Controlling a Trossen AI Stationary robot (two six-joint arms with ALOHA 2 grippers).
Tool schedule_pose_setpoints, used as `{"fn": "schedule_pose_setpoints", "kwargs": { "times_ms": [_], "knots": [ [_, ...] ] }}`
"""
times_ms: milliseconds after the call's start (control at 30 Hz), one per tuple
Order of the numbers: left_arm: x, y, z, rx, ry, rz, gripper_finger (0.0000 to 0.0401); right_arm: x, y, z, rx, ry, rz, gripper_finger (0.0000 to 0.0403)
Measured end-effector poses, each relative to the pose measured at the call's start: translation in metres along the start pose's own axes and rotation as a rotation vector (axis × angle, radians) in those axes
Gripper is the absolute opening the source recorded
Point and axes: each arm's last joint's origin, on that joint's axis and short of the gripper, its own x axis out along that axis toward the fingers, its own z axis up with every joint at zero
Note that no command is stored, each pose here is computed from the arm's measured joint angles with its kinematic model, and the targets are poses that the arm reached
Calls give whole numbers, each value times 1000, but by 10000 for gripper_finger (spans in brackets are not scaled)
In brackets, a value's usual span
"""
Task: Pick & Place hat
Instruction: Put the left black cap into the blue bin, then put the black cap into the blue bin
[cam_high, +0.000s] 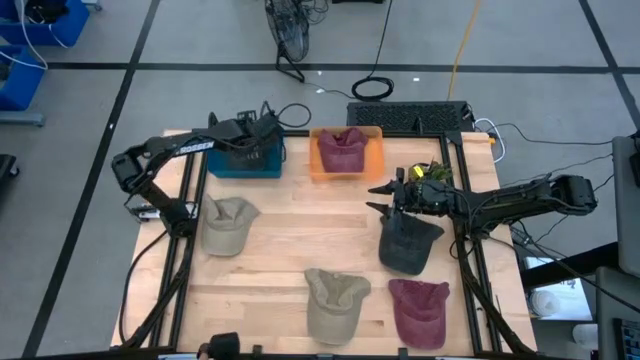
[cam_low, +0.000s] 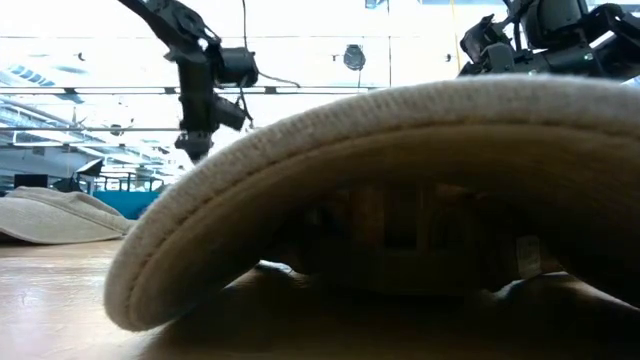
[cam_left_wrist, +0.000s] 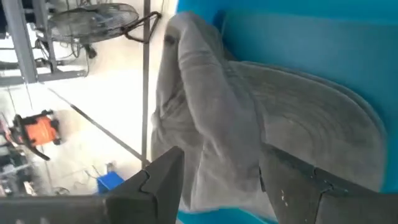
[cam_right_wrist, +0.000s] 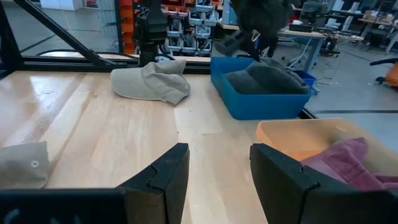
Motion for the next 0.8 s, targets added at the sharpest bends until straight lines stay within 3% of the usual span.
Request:
{"fn": "schedule_pose_setpoints", "kwargs": {
  "times_ms": [100,233,367,500,600,700,800],
  "knots": [
    [-25,0,-4,-121,-70,16,207,0,-1,1,-8,-9,-7,155],
    [-59,4,-9,-402,-236,-4,207,0,-4,2,-3,-18,-20,155],
    [-87,4,-3,-676,-472,-197,207,0,-4,2,0,-22,-29,155],
    [-103,-14,14,-706,-659,-344,207,0,-5,2,16,-21,-51,155],
    [-105,-43,28,-680,-819,-415,207,0,-5,2,57,-21,-51,155],
    [-97,-73,29,-652,-905,-462,207,0,-5,2,105,-18,-48,155],
    [-93,-86,26,-686,-995,-493,207,0,-4,1,144,-10,-45,155]
  ]
}}
